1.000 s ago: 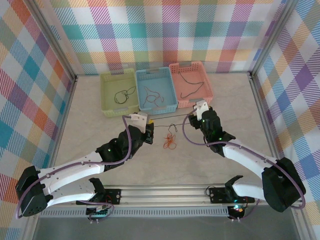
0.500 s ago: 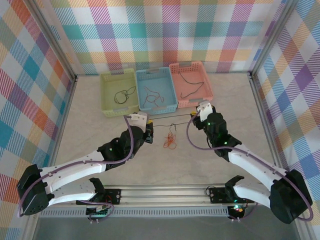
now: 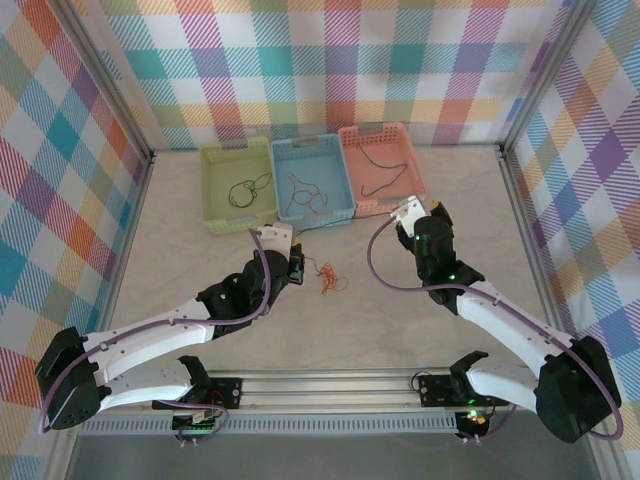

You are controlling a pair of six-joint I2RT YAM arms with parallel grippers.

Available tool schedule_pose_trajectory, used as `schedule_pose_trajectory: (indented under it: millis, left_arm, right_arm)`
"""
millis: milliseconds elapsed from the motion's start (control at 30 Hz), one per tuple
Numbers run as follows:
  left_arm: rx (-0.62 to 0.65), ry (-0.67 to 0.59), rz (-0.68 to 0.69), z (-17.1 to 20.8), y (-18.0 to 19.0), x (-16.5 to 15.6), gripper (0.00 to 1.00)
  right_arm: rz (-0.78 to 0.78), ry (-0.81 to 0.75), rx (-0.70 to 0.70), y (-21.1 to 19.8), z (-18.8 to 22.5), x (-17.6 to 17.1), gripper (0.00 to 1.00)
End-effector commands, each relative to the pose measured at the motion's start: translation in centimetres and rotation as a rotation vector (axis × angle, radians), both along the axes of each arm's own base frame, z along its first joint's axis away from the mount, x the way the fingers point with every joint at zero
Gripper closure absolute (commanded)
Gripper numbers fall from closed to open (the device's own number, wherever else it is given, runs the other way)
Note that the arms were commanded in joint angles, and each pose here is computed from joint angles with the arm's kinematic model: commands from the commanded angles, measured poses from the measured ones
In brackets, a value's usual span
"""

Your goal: Untangle the cables

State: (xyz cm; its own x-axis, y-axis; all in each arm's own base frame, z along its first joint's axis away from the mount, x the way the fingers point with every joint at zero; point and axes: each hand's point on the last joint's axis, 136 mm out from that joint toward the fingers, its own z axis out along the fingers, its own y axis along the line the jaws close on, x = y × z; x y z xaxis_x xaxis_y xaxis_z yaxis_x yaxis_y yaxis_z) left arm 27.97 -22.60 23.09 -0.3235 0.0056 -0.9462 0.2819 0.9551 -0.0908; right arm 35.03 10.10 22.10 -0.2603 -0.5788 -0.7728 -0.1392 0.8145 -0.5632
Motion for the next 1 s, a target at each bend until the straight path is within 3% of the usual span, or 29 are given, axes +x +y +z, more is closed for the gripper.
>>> schedule_pose_trajectory:
  millis: [0,167,233,333,400,567,767,967]
  left_arm:
    - [-0.041,-0.018,-0.013,1.7,-0.4,0.3,1.0]
    - [-0.04,-0.014,-0.022,1.6,-0.6,0.3,1.0]
    - [-0.045,-0.014,-0.024,1.6,-0.7,0.3,1.0]
    - [-0.055,-0.009,-0.038,1.7,-0.9,0.1,1.0]
    - [-0.069,0.001,-0.049,1.6,-1.1,0.1,1.0]
    - [-0.124,0.041,-0.094,2.2,-1.9,-0.3,1.0]
    - [-0.172,0.077,-0.171,3.6,-3.0,-1.2,1.0]
    - [-0.218,0.114,-0.263,5.5,-4.3,-2.3,1.0]
  right_arm:
    - [0.145,-0.028,0.16,2.5,2.1,-0.9,0.4]
    - [0.262,0.02,0.313,4.6,3.0,-2.6,0.57]
    - [0.262,0.036,0.346,4.5,3.4,-3.1,0.55]
    - [0.32,0.07,0.421,5.4,3.7,-4.5,0.4]
    - [0.413,0.106,0.482,6.8,3.6,-5.8,0.41]
    - [0.827,0.252,0.614,12.6,2.7,-11.1,0.48]
    - [1.164,0.34,0.591,16.7,1.1,-15.6,0.54]
    - [1.339,0.312,0.5,19.7,1.2,-17.0,0.48]
